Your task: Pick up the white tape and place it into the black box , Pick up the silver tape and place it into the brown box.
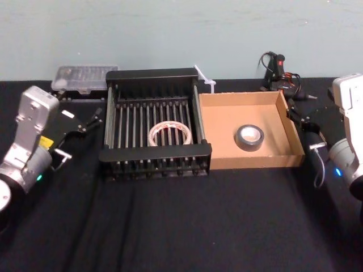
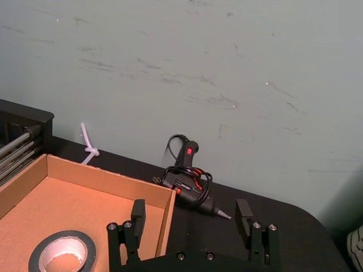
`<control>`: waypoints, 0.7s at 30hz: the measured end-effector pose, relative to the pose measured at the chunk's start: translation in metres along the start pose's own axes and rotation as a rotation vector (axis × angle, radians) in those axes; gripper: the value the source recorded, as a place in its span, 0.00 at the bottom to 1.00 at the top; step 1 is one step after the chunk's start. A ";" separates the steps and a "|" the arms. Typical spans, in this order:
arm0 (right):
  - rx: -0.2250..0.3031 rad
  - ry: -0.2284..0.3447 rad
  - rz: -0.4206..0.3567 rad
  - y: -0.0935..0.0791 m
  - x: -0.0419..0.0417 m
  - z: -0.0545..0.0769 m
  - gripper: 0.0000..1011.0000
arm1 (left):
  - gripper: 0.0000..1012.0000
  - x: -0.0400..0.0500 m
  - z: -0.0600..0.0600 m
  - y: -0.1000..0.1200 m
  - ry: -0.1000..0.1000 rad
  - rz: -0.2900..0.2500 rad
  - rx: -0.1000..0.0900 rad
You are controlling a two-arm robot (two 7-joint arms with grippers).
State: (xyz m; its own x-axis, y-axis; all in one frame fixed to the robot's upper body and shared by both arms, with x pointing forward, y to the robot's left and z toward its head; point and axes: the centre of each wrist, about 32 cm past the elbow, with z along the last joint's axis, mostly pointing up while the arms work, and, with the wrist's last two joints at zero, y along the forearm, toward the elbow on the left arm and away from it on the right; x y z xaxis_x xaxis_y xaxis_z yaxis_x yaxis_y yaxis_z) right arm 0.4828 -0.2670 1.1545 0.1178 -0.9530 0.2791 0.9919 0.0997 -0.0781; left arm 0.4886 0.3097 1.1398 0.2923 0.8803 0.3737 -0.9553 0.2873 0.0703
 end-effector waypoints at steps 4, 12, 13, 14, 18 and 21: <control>0.000 -0.001 0.001 0.000 -0.0002 0.000 0.99 | 0.99 0.0000 0.000 0.000 0.000 0.000 0.000; -0.001 -0.003 0.003 0.000 -0.0004 0.000 0.99 | 0.99 0.0000 0.000 0.000 0.000 0.000 0.000; -0.001 -0.003 0.003 0.000 -0.0005 0.000 0.99 | 0.99 0.0000 0.000 0.000 0.000 0.000 0.000; -0.001 -0.003 0.003 0.000 -0.0005 0.000 0.99 | 0.99 0.0000 0.000 0.000 0.000 0.000 0.000; -0.001 -0.003 0.003 0.000 -0.0005 0.000 0.99 | 0.99 0.0000 0.000 0.000 0.000 0.000 0.000; -0.001 -0.003 0.003 0.000 -0.0005 0.000 0.99 | 0.99 0.0000 0.000 0.000 0.000 0.000 0.000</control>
State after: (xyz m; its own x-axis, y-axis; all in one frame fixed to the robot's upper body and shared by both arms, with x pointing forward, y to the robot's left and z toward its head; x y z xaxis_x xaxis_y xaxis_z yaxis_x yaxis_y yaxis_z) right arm 0.4830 -0.2664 1.1546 0.1212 -0.9517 0.2820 0.9915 0.1026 -0.0799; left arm 0.4886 0.3097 1.1398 0.2923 0.8803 0.3737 -0.9553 0.2873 0.0703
